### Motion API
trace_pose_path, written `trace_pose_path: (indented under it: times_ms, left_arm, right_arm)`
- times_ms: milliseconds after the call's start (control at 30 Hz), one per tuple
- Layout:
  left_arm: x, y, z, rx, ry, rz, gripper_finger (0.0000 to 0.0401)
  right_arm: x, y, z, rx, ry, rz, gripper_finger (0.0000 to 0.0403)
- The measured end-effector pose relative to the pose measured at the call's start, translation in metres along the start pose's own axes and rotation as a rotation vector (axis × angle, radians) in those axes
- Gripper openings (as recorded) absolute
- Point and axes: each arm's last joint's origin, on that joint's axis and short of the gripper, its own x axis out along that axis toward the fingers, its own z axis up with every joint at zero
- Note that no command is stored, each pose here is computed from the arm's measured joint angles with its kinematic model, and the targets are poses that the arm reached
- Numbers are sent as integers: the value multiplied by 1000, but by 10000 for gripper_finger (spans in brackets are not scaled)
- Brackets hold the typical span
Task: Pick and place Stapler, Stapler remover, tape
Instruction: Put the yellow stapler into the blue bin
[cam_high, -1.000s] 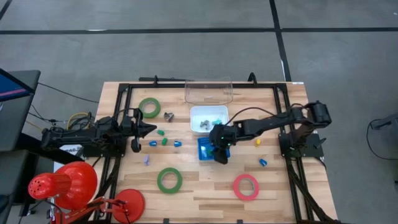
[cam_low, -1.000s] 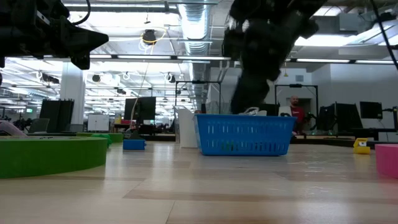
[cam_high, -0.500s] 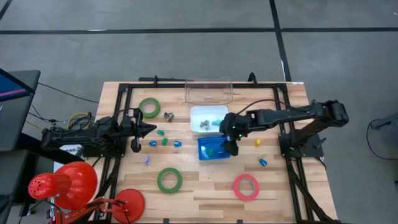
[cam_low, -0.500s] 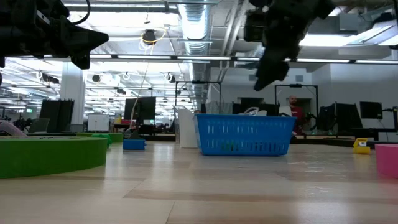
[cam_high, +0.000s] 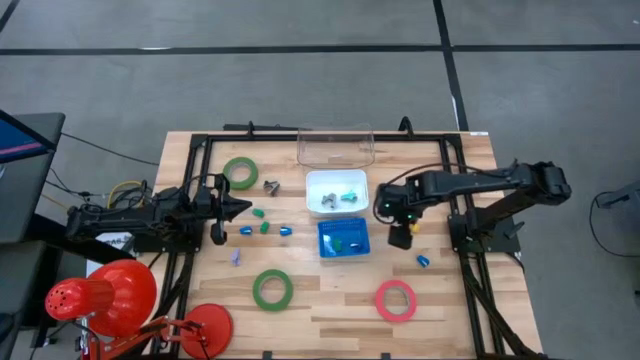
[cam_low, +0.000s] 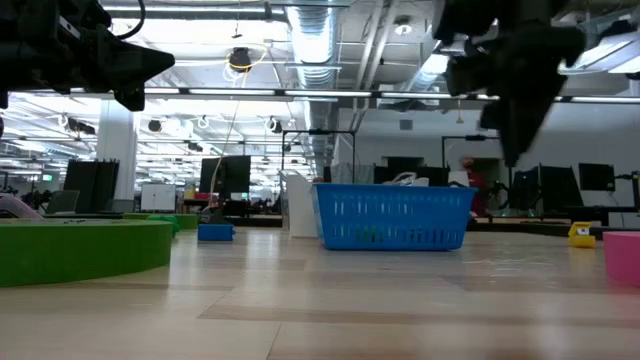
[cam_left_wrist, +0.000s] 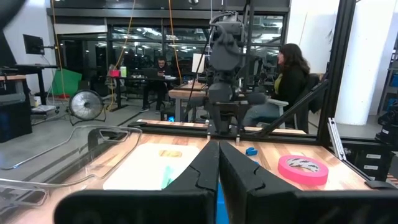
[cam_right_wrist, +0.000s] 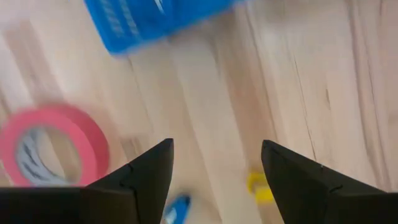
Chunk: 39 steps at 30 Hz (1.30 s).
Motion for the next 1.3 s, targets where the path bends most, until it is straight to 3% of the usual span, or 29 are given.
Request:
trace_pose_path:
  times_ms: [300,767,1300]
  left_arm:
    - [0,0,0,0,-3,0,3]
    - [0,0,0,0,-5,0,3]
    - [0,0,0,0,-2,0,3]
  right_arm:
    - [14,-13,-25,31,217,-59,239]
    - [44,-18,-42,95,384,-112,268]
    - [57,-19,-33,75,353,-159,268]
